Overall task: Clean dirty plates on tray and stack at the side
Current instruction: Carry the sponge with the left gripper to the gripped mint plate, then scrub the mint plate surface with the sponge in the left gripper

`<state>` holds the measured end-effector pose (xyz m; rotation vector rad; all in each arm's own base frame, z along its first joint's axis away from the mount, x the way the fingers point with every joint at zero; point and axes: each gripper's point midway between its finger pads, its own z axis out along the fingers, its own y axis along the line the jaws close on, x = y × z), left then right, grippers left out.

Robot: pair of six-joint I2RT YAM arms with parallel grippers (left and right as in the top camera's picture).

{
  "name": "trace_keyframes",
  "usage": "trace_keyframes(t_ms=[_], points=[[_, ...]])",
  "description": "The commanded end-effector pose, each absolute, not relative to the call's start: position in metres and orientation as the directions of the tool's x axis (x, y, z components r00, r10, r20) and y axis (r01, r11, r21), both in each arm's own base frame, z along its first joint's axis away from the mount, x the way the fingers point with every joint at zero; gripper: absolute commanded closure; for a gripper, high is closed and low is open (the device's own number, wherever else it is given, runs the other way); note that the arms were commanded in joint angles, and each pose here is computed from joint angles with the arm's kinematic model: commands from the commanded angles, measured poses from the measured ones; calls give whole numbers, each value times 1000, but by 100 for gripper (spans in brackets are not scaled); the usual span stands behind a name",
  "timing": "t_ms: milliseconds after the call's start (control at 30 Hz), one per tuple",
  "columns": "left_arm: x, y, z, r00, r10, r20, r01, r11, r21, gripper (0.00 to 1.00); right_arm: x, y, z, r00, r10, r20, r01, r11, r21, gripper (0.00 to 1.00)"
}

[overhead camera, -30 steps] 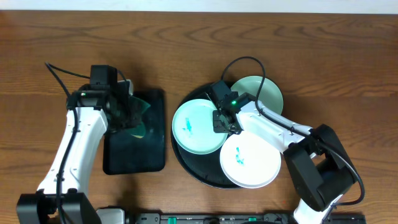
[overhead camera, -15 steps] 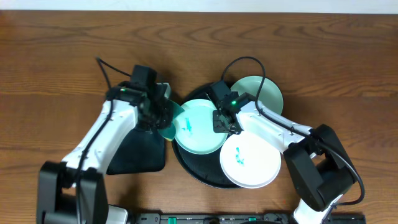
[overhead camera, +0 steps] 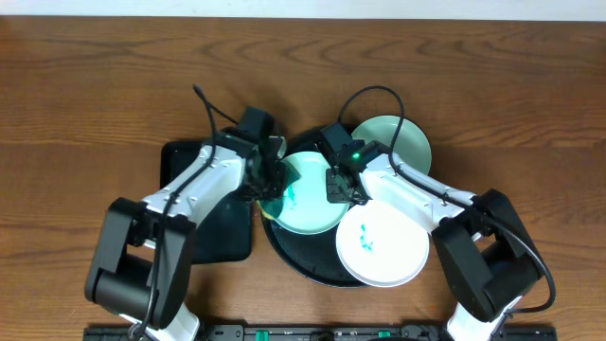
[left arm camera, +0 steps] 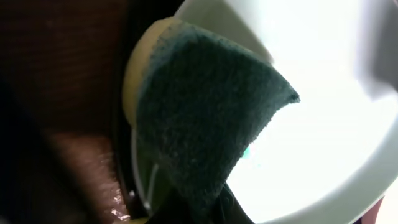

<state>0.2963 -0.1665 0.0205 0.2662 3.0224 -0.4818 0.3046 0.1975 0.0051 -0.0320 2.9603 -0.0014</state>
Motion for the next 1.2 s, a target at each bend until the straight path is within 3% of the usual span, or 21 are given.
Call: trace_keyframes(t_ms=[0,400,767,1033,1167], points=[[297,-199,14,-979,179,-97,202,913,-353,93,288,187,-18,-994,-29,-101,-24,998,-52,99],[305,-224,19,-979,134,-152,184,904,-385,93,286,185,-18,-995,-29,-92,-24,998,-58,99],[346,-153,11,-965,-38,-260,-8,993,-114,93,282,183,-19,-996,-29,-79,-24,997,-67,99],[313,-125,2,-992,-54,-116,-51,998,-26,93,282,183,-19,-996,-30,-78,-24,997,-69,99],[288,-159,3,-1000,-4,-13,-2,987,-164,93,282,183,-19,-996,-30,-79,-24,997,-69,99]])
